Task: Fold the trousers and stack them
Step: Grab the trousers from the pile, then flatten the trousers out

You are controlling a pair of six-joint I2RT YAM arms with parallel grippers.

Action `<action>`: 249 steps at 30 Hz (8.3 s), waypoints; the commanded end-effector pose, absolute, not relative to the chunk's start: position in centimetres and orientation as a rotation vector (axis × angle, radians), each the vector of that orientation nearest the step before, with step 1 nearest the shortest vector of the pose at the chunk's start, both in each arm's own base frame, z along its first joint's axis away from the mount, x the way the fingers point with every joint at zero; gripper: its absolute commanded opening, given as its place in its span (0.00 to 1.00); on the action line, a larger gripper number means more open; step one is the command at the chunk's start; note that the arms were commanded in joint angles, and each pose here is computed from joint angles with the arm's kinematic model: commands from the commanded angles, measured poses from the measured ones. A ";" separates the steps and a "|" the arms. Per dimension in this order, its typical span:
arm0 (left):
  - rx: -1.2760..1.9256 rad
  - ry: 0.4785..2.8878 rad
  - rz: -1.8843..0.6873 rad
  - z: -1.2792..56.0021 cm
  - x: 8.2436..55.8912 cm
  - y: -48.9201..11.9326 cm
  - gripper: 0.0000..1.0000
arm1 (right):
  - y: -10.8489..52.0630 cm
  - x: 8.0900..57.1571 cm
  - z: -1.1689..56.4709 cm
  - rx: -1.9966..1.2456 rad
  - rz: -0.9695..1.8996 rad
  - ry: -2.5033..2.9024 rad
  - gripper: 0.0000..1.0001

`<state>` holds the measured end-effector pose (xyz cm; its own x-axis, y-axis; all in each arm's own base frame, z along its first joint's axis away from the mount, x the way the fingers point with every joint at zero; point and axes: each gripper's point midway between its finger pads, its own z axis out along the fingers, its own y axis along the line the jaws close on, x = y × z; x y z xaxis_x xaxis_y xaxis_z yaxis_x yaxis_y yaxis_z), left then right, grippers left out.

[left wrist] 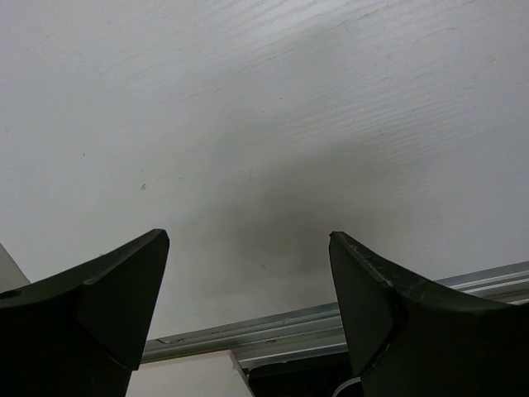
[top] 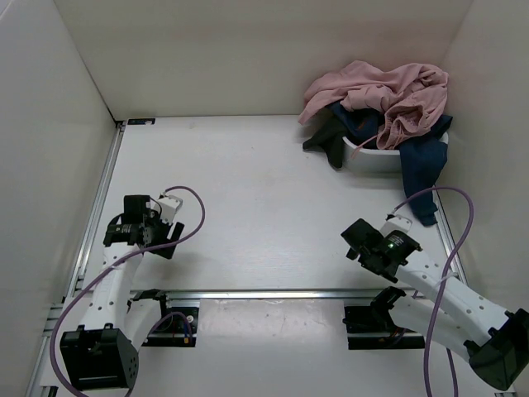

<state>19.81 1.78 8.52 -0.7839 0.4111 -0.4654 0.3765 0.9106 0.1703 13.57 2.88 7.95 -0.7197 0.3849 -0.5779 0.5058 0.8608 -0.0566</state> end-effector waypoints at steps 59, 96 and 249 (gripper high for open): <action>0.495 2.485 -0.001 16.9 32.4 0.1 1.00 | 19.5 35.0 63.7 -0.098 0.566 1.204 0.00; 0.837 2.500 -0.069 13.7 36.7 -6.7 1.00 | 24.2 39.7 13.0 -0.047 0.690 2.577 0.98; 0.438 2.855 0.074 11.5 32.5 8.4 0.14 | 2.2 32.1 26.2 0.493 0.441 2.269 0.00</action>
